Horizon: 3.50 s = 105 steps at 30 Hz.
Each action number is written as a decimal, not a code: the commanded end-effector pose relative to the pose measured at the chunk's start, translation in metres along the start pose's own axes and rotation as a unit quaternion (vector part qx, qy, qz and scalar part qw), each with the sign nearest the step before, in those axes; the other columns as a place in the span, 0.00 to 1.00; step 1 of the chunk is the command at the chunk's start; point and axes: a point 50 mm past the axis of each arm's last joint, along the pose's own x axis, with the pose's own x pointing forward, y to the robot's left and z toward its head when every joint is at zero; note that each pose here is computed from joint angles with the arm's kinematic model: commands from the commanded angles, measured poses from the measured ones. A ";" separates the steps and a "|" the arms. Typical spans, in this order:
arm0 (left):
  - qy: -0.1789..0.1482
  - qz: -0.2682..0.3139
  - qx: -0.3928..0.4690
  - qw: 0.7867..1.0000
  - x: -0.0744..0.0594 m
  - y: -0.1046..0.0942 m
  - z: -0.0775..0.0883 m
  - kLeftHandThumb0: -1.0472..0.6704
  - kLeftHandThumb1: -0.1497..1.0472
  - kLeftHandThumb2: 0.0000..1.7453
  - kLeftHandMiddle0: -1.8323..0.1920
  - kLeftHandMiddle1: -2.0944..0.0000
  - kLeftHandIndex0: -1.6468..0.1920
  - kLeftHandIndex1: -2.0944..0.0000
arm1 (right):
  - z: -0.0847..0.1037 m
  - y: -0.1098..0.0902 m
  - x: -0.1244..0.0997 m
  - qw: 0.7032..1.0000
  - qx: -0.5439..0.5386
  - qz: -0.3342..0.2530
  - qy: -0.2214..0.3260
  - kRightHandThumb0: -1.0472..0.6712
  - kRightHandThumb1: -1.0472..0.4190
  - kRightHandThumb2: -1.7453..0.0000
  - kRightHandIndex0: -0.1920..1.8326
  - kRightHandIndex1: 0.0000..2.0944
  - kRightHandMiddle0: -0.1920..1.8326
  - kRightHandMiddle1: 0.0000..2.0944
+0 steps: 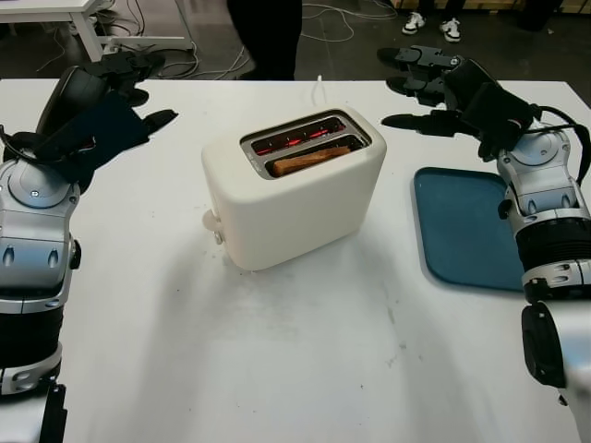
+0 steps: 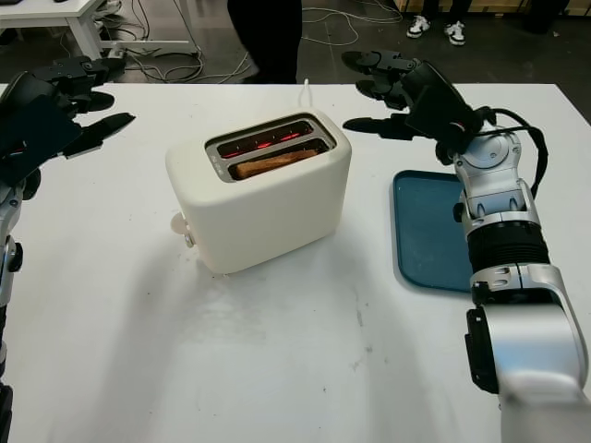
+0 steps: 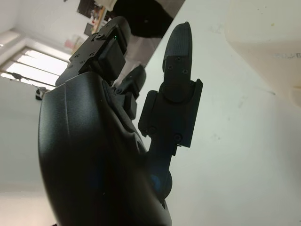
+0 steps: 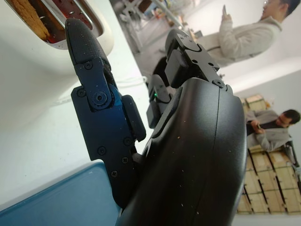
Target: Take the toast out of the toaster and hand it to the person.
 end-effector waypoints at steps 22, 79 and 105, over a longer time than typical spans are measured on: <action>0.000 0.003 0.000 1.000 0.000 0.000 -0.001 0.34 0.89 0.15 0.75 0.74 0.63 1.00 | 0.001 0.001 0.000 1.000 0.006 0.002 -0.007 0.18 0.13 1.00 0.28 0.00 0.28 0.00; -0.002 0.004 -0.007 1.000 0.000 0.000 -0.002 0.33 0.89 0.15 0.76 0.74 0.64 1.00 | 0.001 0.002 0.000 1.000 -0.002 0.004 -0.005 0.19 0.13 1.00 0.28 0.00 0.28 0.00; 0.000 0.007 0.005 1.000 -0.001 0.000 -0.002 0.33 0.89 0.15 0.76 0.74 0.63 1.00 | 0.004 0.001 0.000 0.999 0.018 -0.018 -0.032 0.21 0.15 1.00 0.30 0.01 0.30 0.01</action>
